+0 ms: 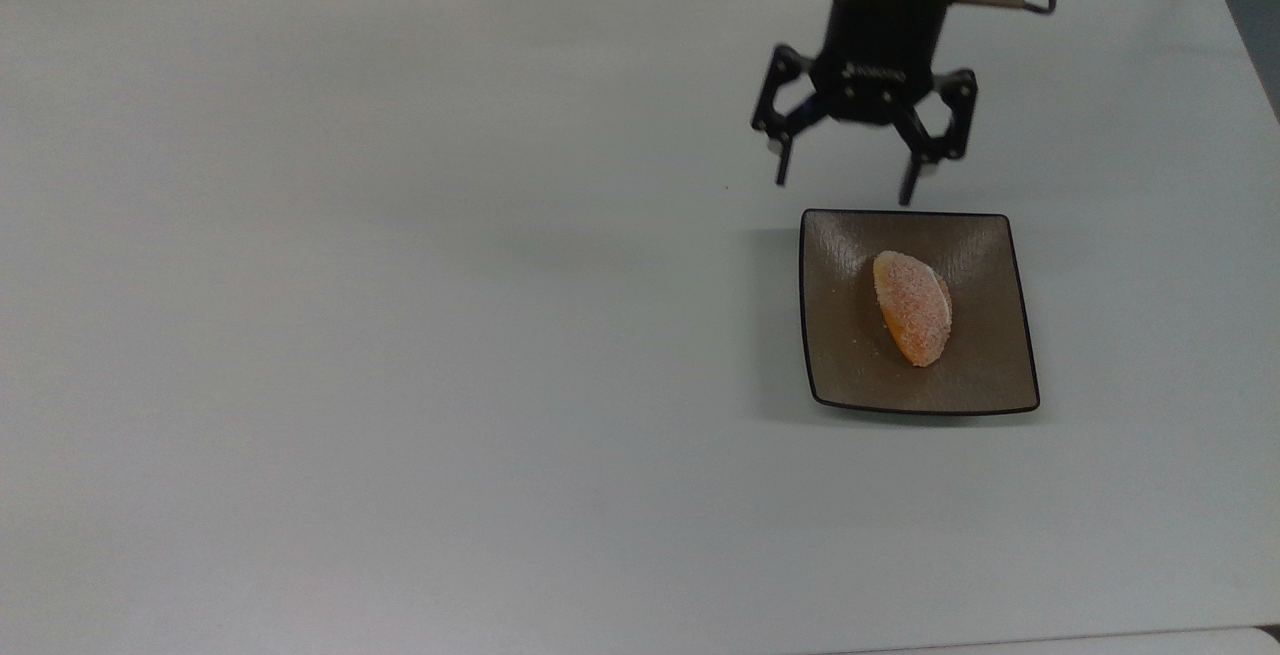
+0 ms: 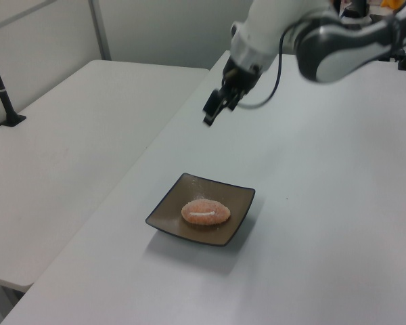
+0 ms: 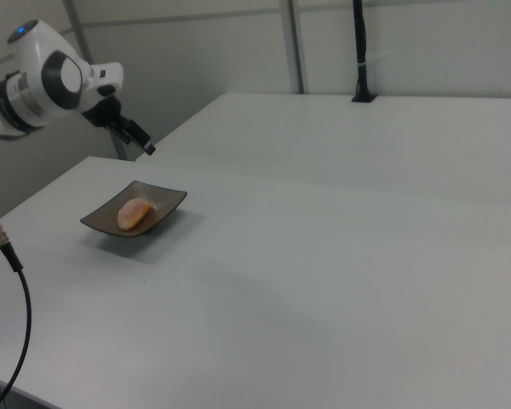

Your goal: Bread is placed on a ceramic plate

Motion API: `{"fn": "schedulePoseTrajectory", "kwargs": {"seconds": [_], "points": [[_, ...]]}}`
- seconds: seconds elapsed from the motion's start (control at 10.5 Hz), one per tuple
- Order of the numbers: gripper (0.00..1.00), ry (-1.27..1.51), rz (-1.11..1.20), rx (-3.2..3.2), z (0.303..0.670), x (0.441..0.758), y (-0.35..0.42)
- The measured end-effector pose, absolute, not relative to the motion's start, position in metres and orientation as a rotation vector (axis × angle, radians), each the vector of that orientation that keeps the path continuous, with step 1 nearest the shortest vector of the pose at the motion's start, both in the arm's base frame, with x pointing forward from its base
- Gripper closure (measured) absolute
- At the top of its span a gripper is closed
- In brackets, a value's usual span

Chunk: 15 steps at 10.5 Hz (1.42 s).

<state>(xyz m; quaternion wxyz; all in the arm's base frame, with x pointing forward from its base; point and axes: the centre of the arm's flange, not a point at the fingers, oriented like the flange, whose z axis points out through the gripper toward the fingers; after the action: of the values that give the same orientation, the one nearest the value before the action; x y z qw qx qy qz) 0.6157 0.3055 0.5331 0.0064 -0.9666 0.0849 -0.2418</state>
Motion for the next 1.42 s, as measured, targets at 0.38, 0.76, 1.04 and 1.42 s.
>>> {"fn": "schedulePoseTrajectory", "kwargs": {"seconds": [0.38,0.76,1.04,1.42], "points": [[0.0,0.528,-0.454,-3.073,0.597,0.578,0.243],[0.0,0.527,-0.233,-3.089,0.632,0.548,0.176],[0.0,0.351,-0.129,-3.107,0.632,0.536,0.134],[0.0,-0.026,-0.106,-3.136,0.629,0.536,0.093]]}}
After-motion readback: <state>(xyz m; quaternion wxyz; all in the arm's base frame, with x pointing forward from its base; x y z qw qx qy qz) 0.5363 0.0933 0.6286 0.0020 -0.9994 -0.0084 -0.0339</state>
